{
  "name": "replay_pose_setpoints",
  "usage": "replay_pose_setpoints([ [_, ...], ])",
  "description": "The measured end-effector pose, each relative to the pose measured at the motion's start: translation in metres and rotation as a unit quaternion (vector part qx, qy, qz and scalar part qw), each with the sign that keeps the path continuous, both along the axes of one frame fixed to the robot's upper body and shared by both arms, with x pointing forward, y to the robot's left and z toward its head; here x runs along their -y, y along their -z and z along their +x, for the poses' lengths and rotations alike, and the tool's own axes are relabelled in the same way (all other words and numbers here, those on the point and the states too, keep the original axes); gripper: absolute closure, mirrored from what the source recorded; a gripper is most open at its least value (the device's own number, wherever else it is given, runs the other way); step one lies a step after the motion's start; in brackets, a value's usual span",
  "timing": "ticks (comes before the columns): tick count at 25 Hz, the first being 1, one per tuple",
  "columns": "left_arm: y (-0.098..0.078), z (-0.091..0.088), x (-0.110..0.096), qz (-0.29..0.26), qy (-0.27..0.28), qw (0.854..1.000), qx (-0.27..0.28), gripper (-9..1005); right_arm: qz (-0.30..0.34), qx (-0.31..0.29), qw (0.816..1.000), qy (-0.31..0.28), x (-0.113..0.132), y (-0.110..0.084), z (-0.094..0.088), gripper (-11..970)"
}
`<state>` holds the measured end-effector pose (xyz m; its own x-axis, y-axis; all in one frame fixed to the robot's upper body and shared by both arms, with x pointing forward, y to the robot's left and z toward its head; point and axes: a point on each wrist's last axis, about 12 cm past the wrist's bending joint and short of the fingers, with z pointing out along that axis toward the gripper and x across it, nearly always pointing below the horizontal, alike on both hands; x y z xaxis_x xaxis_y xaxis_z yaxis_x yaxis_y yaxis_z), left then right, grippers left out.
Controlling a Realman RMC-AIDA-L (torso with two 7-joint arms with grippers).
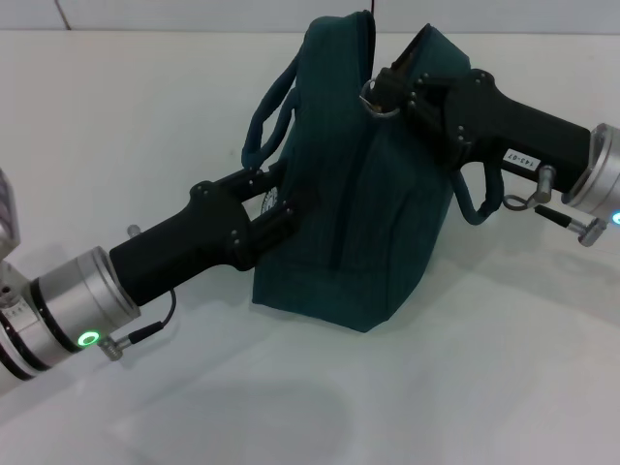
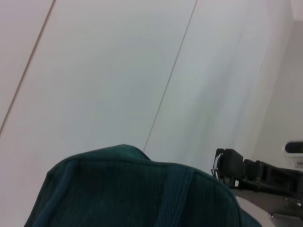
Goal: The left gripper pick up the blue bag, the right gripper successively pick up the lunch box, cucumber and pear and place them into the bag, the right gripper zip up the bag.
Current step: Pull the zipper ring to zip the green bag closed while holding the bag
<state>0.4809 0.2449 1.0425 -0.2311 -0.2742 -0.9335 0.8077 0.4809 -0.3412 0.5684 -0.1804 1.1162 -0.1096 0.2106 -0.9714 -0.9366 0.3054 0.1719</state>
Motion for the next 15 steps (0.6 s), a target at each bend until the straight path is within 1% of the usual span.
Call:
replay_pose_setpoints([
  [8, -0.006, -0.004, -0.002, -0.025, -0.001, 1.0, 0.015, 481, 0.002, 0.003, 1.0, 0.001, 0.001, -0.002, 0.001, 905],
  [15, -0.011, 0.003, 0.0, -0.046, 0.003, 0.999, 0.006, 484, 0.003, 0.004, 1.0, 0.0, 0.0, -0.003, 0.001, 904],
])
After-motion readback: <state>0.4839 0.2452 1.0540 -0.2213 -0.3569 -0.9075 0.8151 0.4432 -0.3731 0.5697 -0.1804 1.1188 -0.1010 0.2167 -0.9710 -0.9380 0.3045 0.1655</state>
